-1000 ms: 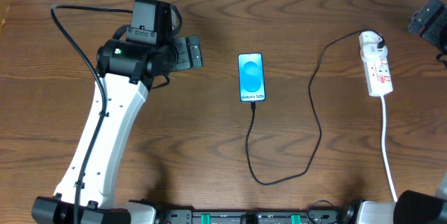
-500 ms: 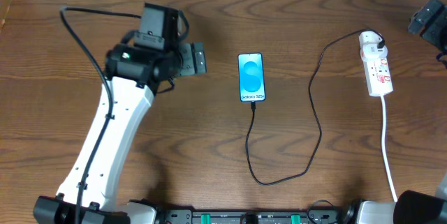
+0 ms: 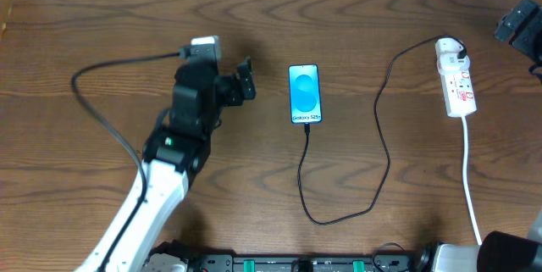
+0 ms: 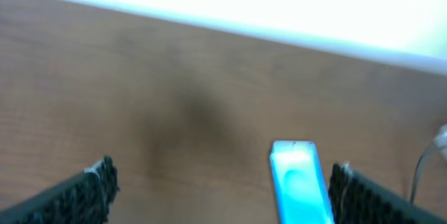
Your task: Plug charger to phone and switch on socket
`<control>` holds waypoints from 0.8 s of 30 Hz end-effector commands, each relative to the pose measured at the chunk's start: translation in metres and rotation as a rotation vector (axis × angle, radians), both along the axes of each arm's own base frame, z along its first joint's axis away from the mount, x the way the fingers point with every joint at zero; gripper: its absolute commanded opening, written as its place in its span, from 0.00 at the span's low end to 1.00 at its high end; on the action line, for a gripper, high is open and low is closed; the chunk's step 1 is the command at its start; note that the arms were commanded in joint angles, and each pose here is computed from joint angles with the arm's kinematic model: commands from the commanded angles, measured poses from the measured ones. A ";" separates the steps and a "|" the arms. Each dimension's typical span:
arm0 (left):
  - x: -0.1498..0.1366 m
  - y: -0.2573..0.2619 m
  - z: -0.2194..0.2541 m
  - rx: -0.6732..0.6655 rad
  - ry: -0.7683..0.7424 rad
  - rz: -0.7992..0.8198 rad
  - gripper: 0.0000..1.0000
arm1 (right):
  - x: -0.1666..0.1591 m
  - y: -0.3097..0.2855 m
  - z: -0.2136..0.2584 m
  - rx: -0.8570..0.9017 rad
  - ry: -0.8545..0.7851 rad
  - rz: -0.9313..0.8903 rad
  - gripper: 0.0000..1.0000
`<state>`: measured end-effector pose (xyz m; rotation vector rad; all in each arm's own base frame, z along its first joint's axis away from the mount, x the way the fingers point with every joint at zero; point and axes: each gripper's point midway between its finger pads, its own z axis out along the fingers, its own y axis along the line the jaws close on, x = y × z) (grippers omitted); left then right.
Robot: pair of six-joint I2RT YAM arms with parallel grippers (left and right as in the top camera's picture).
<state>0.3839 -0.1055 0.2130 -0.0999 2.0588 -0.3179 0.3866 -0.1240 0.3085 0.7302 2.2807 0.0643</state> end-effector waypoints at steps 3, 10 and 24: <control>-0.016 0.014 0.020 -0.055 -0.272 0.044 0.98 | -0.001 -0.002 0.002 -0.003 -0.004 -0.017 0.99; -0.047 0.043 0.021 -0.090 -0.456 0.152 0.98 | -0.001 -0.002 0.002 -0.003 -0.004 -0.017 0.99; -0.099 0.092 0.010 -0.105 -0.583 0.313 0.98 | -0.001 -0.002 0.002 -0.003 -0.004 -0.017 0.99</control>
